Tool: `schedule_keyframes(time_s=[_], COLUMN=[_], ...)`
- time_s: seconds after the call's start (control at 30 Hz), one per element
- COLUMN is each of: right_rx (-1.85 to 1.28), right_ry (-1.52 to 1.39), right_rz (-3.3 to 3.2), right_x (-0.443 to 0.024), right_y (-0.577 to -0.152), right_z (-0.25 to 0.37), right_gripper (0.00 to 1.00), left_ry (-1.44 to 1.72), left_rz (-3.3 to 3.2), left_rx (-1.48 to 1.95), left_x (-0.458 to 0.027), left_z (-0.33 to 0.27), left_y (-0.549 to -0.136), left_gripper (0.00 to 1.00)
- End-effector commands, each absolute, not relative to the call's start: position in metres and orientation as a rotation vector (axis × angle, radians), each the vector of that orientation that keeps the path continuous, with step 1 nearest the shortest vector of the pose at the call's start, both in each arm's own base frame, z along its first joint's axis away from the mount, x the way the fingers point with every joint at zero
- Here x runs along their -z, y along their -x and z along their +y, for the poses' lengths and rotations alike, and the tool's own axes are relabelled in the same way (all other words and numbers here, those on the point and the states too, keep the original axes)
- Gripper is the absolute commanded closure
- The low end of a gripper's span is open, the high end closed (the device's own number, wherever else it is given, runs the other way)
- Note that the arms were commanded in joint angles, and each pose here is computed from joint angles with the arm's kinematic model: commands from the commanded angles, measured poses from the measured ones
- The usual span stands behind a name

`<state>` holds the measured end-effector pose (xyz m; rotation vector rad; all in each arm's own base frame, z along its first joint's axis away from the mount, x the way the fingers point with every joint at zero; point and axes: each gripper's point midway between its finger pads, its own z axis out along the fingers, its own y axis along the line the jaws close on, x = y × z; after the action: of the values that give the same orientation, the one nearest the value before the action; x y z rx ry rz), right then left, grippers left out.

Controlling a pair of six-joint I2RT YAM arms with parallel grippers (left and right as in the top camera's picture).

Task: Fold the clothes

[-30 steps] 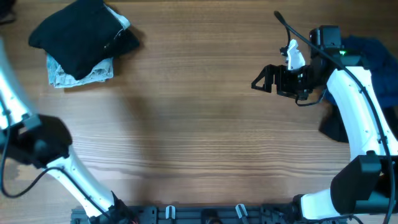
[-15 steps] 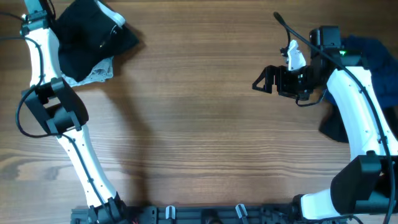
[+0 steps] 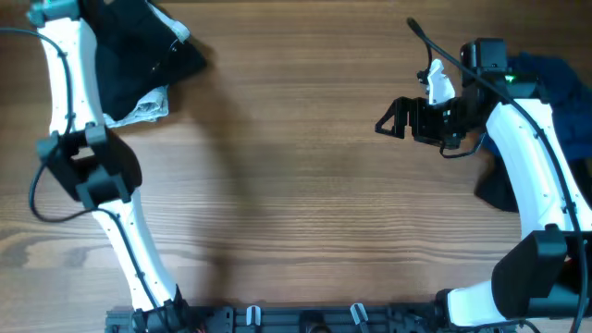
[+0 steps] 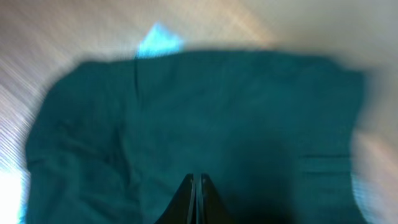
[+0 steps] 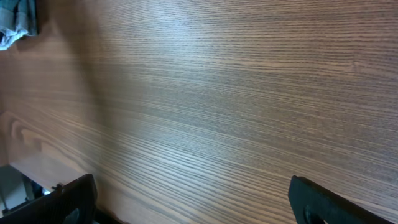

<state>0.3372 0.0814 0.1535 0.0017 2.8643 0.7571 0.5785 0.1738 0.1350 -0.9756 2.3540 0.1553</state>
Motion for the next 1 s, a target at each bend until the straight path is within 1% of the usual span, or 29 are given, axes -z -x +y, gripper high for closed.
schedule_keyframes(time_s=[0.0,0.07,0.1,0.17,0.23,0.33,0.4,0.43,0.5,0.57,0.63,0.7,0.77,0.83,0.9,0.97], right_rx=[-0.717,-0.717,-0.717,-0.713,-0.712,-0.712,-0.712,-0.711,-0.711,-0.712,-0.713,-0.713,-0.712,-0.712,-0.712,-0.712], right_ry=[0.031,0.030,0.030,0.029,0.029,0.029,0.030,0.032,0.033,0.032,0.031,0.031,0.032,0.032,0.032,0.032], right_rz=[2.847,2.846,2.846,2.849,2.848,2.848,2.846,2.841,2.840,2.841,2.842,2.842,2.841,2.841,2.841,2.840], right_x=[-0.158,-0.158,-0.158,-0.158,-0.158,-0.158,-0.158,-0.158,-0.158,-0.158,-0.158,-0.158,-0.158,-0.158,-0.158,-0.158], right_y=[-0.339,-0.340,-0.340,-0.339,-0.340,-0.340,-0.340,-0.341,-0.341,-0.341,-0.341,-0.341,-0.341,-0.341,-0.341,-0.341], right_z=[0.079,0.078,0.079,0.078,0.078,0.078,0.078,0.078,0.078,0.078,0.078,0.078,0.078,0.078,0.078,0.078], right_gripper=[0.00,0.01,0.01,0.01,0.01,0.01,0.01,0.00,0.00,0.00,0.01,0.01,0.00,0.00,0.01,0.00], left_ry=[1.106,1.174,1.178,1.177,1.164,1.139,1.140,1.142,1.175,1.165,1.225,1.253,1.247,1.250,1.244,1.220], left_rz=[2.539,2.592,2.599,2.578,2.517,2.430,2.431,2.459,2.547,2.616,2.661,2.708,2.779,2.819,2.819,2.763], left_rx=[-0.215,-0.232,-0.257,-0.311,-0.312,-0.278,-0.275,-0.282,-0.253,-0.192,-0.186,-0.195,-0.179,-0.157,-0.157,-0.135], left_x=[-0.031,0.014,0.022,0.018,-0.018,-0.099,-0.124,-0.128,-0.119,-0.108,-0.088,-0.065,-0.030,-0.005,-0.007,-0.035], left_z=[0.176,0.174,0.176,0.183,0.187,0.184,0.178,0.173,0.157,0.139,0.124,0.114,0.100,0.091,0.091,0.093], left_y=[-0.557,-0.549,-0.547,-0.546,-0.551,-0.547,-0.536,-0.527,-0.512,-0.507,-0.497,-0.488,-0.479,-0.470,-0.469,-0.475], left_gripper=[0.96,0.96,0.96,0.96,0.96,0.96,0.96,0.96,0.96,0.96,0.96,0.96,0.96,0.96,0.96,0.96])
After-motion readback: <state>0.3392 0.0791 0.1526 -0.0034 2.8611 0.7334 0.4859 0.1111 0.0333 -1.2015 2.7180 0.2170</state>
